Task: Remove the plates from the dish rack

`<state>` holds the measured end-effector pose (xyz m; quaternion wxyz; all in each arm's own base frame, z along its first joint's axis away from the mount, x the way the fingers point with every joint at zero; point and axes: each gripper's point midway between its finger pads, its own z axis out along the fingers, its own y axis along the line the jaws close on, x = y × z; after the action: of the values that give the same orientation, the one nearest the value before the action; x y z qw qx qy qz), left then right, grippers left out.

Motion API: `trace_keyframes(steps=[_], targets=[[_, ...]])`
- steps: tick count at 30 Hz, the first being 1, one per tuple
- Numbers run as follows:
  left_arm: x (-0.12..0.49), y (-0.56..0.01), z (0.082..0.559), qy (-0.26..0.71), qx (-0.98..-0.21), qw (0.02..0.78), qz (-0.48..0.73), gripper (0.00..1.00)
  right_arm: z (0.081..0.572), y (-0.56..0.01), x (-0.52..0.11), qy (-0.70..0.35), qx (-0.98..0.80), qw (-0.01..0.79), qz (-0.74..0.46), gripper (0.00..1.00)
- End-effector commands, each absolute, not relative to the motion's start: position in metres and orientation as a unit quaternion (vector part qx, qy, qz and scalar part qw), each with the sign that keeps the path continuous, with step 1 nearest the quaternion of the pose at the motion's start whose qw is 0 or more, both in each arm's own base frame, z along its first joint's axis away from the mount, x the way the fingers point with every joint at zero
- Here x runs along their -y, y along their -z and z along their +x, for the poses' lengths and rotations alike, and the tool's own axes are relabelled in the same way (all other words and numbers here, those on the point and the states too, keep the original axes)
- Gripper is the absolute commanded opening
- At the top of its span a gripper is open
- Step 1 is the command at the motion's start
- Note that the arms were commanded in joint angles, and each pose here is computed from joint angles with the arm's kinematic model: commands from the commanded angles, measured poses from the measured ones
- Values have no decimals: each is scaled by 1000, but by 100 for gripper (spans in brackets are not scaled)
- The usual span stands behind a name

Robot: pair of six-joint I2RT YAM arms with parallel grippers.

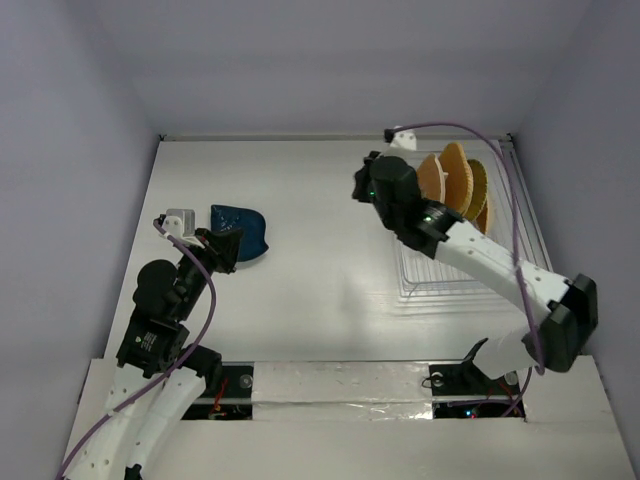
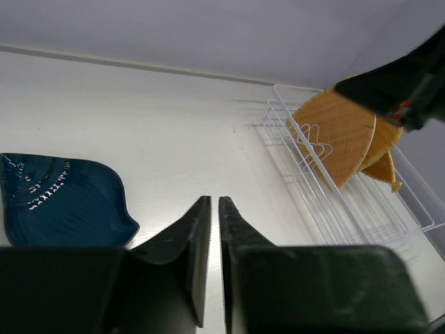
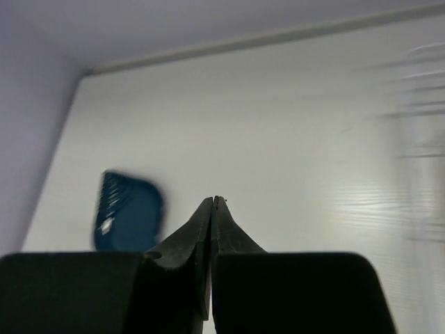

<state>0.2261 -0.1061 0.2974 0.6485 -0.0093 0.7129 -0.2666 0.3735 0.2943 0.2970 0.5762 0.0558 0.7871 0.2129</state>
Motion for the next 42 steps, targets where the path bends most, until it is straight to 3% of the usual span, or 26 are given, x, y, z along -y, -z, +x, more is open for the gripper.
trace_keyframes(steps=[1,3,4,6,12,16,27,33,39,42], targets=[[107,-318,226,275,-691,668,-6,5,370,-299,-185,-7,-792,604,87,7],[106,-318,226,274,-693,667,-6,4,361,-300,-139,64,-792,598,107,27],[107,-318,226,275,-693,667,-6,4,359,-298,-125,80,-795,591,115,46],[107,-319,226,276,-692,667,-6,9,357,-288,-93,115,-801,573,131,61],[111,-317,224,284,-692,663,1,30,362,-259,-51,155,-827,529,115,63],[111,-317,224,285,-692,664,2,40,380,-245,-52,156,-839,512,102,61],[108,-319,223,282,-688,668,-1,43,428,-206,-38,215,-856,462,91,46],[108,-320,222,284,-686,670,1,43,433,-208,-35,237,-853,458,80,26],[109,-322,221,287,-684,670,3,43,429,-224,-35,266,-843,464,64,0],[109,-321,221,287,-685,670,2,43,429,-233,-36,275,-838,467,59,0]])
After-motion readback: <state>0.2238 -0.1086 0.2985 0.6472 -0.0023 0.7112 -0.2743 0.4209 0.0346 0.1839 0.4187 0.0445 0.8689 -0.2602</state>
